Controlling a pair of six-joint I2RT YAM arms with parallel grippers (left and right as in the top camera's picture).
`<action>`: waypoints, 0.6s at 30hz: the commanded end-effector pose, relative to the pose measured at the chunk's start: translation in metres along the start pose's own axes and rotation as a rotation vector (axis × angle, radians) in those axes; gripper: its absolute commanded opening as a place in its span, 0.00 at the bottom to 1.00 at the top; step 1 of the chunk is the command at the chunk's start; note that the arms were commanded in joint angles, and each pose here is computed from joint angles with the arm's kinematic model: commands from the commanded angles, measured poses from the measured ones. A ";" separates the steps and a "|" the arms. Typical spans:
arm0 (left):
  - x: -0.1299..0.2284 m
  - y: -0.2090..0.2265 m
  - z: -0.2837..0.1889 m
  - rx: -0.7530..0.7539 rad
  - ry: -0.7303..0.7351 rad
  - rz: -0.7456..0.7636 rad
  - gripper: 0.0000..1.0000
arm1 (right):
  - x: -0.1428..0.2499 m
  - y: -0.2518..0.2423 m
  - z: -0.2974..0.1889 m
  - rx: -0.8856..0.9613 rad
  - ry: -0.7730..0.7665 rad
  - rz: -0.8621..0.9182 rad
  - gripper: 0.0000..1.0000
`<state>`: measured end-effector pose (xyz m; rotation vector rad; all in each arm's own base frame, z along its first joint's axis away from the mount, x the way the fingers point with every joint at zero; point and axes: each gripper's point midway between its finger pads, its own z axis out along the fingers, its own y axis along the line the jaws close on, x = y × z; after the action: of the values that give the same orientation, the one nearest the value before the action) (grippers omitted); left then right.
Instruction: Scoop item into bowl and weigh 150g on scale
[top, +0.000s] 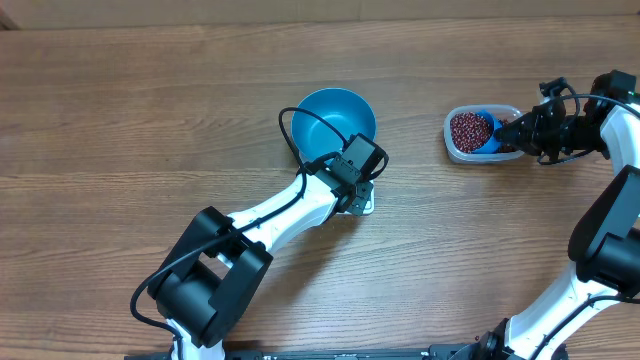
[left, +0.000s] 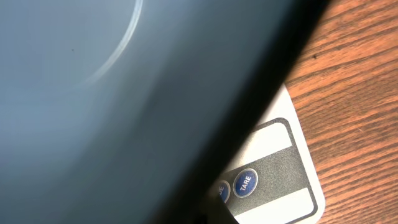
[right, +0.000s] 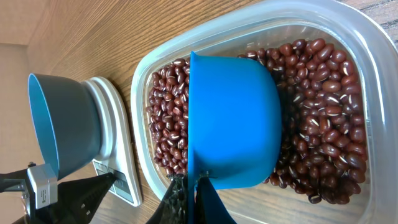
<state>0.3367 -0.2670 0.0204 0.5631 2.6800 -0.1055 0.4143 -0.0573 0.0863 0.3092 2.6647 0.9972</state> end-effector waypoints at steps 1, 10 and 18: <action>0.015 -0.001 0.013 -0.009 0.054 0.006 0.04 | 0.017 -0.024 0.023 0.102 0.077 0.013 0.04; 0.020 0.008 0.012 -0.056 0.071 0.008 0.04 | 0.016 -0.024 0.023 0.102 0.076 0.012 0.04; 0.023 0.008 0.013 -0.053 0.085 0.009 0.04 | 0.015 -0.024 0.023 0.103 0.071 0.008 0.04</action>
<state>0.3321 -0.2617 0.0188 0.5723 2.6992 -0.0624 0.4150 -0.0581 0.0859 0.3064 2.6645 0.9894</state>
